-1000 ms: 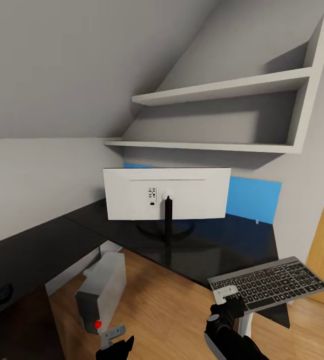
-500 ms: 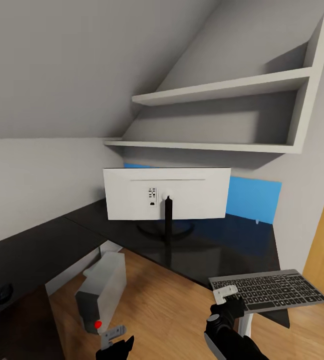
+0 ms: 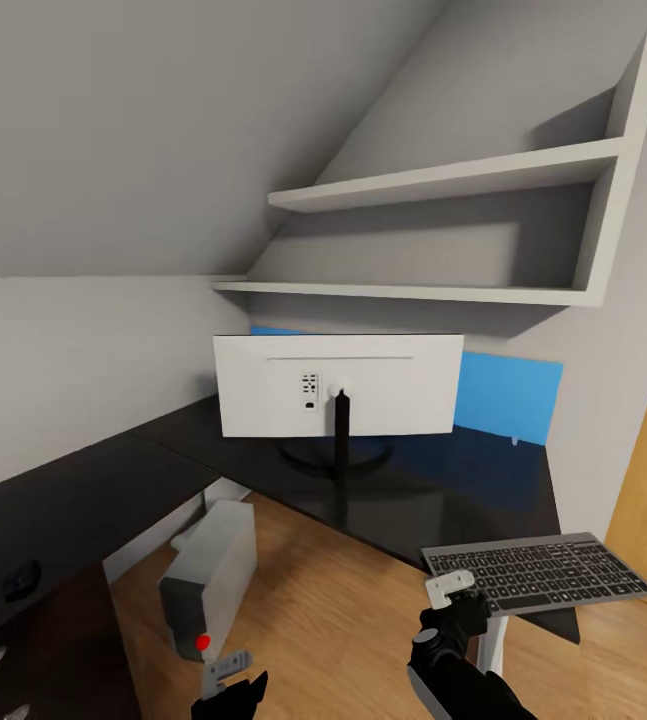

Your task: In the bedroom, organize the workspace by keeping the computer under the desk, ensuring the monitor is on the desk, placing the keyboard on the desk next to the monitor, placing the mouse on the desk next to the keyboard, moving the folder from the swivel chair onto the desk next to the mouse, stacking the notebook on top of the folder with the pen on top of the notebook, and positioning the swivel chair next to the desk.

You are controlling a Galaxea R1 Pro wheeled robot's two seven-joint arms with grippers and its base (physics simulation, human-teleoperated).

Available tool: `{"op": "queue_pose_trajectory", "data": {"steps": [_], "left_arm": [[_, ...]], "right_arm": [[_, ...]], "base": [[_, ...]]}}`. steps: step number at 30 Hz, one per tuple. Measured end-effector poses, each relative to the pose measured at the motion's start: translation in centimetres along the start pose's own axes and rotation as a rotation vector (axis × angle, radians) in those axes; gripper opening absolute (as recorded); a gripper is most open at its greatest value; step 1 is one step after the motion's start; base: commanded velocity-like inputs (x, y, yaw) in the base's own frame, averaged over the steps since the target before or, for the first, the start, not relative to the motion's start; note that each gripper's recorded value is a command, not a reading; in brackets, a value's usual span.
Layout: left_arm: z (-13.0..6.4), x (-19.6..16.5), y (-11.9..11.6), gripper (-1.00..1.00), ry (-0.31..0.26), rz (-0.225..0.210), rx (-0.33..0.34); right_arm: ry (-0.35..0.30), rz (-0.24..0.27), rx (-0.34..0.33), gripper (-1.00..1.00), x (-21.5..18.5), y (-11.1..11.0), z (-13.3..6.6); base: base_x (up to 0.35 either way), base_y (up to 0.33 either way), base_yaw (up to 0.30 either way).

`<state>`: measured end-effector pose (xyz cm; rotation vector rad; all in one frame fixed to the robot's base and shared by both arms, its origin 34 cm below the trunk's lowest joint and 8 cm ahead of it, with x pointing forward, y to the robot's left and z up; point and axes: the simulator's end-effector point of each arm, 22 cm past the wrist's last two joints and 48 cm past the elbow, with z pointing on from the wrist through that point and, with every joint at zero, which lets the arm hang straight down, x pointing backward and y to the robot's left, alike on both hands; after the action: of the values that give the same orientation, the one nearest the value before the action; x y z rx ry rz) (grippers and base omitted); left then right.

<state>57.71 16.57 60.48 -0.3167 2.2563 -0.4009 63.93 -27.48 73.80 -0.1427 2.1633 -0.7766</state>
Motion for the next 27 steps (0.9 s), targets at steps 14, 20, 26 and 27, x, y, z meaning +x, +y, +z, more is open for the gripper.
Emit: {"op": "queue_pose_trajectory", "data": {"steps": [14, 20, 26, 27], "left_arm": [[0.02, 0.0, 0.06, 1.0, 0.0, 0.0, -0.001], [0.0, 0.0, 0.08, 1.0, 0.0, 0.0, -0.002], [-0.01, 0.0, 0.14, 1.0, 0.0, -0.003, -0.003], [-0.02, -0.01, 0.18, 1.0, 0.0, -0.003, -0.004]], "right_arm": [[0.0, 0.0, 0.0, 1.0, 0.01, 0.03, 0.02], [0.001, 0.0, -0.001, 1.0, 0.01, 0.03, 0.0], [0.001, 0.007, 0.0, 1.0, -0.02, -0.02, -0.01], [0.001, 0.007, 0.001, 1.0, -0.03, -0.03, -0.01]], "base": [[-0.081, 0.002, 0.0], [-0.116, 0.0, 0.0], [-0.016, 0.0, 0.0], [-0.004, 0.0, 0.0]]}}
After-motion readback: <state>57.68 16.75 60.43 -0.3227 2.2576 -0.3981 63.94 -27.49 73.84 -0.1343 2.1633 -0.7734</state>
